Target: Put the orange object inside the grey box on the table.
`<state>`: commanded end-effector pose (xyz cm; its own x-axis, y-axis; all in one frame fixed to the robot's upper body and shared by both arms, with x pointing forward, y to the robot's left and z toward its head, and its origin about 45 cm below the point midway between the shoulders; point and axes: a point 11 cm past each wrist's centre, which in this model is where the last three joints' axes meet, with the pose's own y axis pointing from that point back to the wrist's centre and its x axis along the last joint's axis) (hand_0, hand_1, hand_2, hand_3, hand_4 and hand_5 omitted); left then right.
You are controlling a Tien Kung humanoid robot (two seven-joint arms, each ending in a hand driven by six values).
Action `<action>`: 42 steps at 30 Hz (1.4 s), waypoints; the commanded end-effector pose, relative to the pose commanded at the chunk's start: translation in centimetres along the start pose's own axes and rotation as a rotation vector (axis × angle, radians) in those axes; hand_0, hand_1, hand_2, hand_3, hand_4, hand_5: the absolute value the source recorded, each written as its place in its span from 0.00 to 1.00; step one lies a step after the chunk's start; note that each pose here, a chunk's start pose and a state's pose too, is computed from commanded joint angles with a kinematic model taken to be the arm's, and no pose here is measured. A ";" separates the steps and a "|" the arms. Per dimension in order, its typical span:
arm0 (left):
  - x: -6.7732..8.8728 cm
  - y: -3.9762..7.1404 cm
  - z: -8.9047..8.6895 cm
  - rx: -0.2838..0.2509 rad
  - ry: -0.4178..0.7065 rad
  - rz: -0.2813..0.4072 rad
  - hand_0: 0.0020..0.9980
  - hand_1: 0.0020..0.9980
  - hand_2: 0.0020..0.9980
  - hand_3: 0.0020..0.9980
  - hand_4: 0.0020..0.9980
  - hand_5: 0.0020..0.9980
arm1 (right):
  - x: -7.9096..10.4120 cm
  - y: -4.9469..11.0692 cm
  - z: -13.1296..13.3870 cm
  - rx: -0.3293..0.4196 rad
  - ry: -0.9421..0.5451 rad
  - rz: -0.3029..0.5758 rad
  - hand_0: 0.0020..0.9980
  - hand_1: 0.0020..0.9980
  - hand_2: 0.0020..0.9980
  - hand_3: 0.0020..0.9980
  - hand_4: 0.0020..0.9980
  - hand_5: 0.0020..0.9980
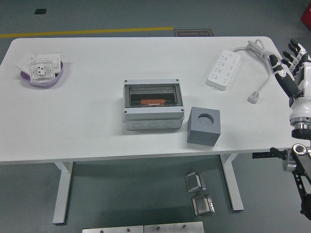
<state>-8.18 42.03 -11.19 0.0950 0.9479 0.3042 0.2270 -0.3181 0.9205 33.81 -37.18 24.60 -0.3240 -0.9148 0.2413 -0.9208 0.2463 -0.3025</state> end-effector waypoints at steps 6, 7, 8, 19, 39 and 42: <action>-0.3 0.1 0.5 -0.009 -0.003 -0.006 0.63 0.54 0.53 0.58 0.40 0.10 | -0.2 0.3 0.5 -0.018 -0.006 -0.014 0.82 0.88 0.91 0.92 0.99 0.56; -0.3 0.1 0.5 -0.009 -0.004 -0.006 0.63 0.54 0.53 0.58 0.40 0.10 | -0.2 0.3 0.5 -0.021 -0.007 -0.015 0.82 0.88 0.91 0.92 0.99 0.56; -0.3 0.1 0.5 -0.009 -0.004 -0.007 0.63 0.54 0.53 0.58 0.40 0.10 | -0.3 0.3 0.6 -0.023 -0.008 -0.016 0.84 0.88 0.91 0.92 0.99 0.57; -0.2 0.1 0.6 -0.013 -0.004 -0.004 0.63 0.54 0.53 0.58 0.40 0.10 | -0.1 0.6 1.0 -0.036 -0.009 -0.013 0.86 0.88 0.91 0.92 0.99 0.57; -0.4 0.1 0.5 -0.010 -0.003 -0.008 0.63 0.54 0.53 0.58 0.40 0.10 | 0.5 0.6 1.0 -0.037 0.025 0.008 0.88 0.88 0.90 0.92 0.99 0.58; -0.4 0.1 0.5 -0.009 -0.003 -0.009 0.63 0.54 0.53 0.58 0.40 0.10 | 0.6 0.6 1.0 -0.038 0.033 0.010 0.88 0.88 0.90 0.92 0.99 0.58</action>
<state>-7.70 41.61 -11.37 0.0961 0.9505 0.2955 0.2192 -0.3098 0.9252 33.34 -37.90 23.62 -0.3397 -0.9014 0.2685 -0.9248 0.2680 -0.2702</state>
